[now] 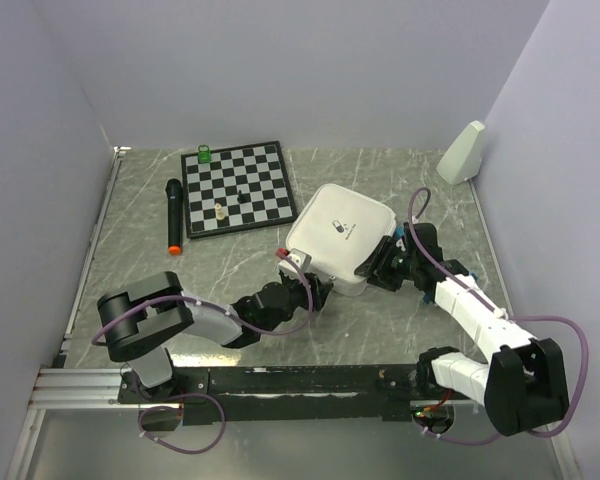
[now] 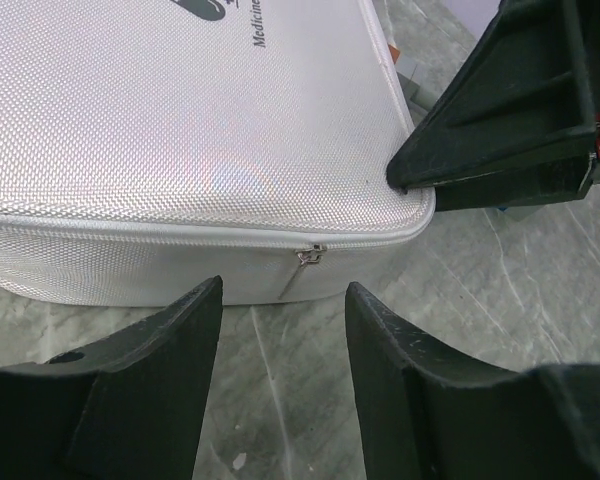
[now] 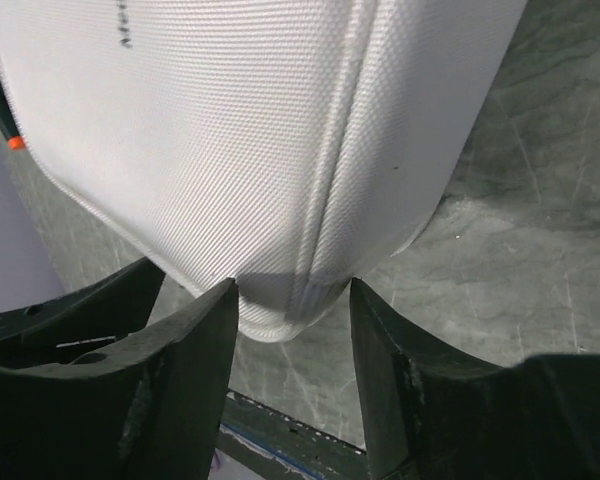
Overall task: Organize the medicine kit
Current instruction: Zip the medicine box at the center of the board.
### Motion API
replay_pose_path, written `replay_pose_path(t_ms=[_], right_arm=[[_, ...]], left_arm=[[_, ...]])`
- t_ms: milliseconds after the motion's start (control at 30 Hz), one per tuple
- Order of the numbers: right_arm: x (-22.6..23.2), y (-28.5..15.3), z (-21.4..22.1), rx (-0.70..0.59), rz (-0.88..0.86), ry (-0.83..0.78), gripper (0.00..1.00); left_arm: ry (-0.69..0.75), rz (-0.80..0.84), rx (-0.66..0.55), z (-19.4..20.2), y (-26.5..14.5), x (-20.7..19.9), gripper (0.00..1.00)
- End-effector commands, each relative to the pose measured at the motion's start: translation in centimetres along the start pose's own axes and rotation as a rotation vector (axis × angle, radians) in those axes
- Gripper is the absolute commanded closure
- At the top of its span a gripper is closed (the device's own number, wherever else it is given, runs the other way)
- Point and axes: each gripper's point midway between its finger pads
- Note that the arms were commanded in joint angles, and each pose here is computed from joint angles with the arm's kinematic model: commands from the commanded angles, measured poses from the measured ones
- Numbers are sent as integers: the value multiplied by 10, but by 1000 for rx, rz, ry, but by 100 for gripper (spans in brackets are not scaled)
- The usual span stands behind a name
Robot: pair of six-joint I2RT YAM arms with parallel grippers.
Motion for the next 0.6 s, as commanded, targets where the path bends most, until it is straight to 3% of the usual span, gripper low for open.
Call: replay_pose_path(t_ms=[0,333,567], right_arm=[[4,3,-21,-42,8,26,46],[-4,13,-19,-25,27,51,51],[-5,14,-19,-21,28,52,53]], left_arm=[[-4,83,-43,-14,10,-21,44],[24,119,-4,-4,16,-27,54],[26,51,8,1,29,-21,65]])
Point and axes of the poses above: each gripper's point midway between its finger pads, its own y axis out along the fingers, its own x axis along the line the jaws close on, z = x × y, and after that the axes turned 14 degrees about -y, right-handed
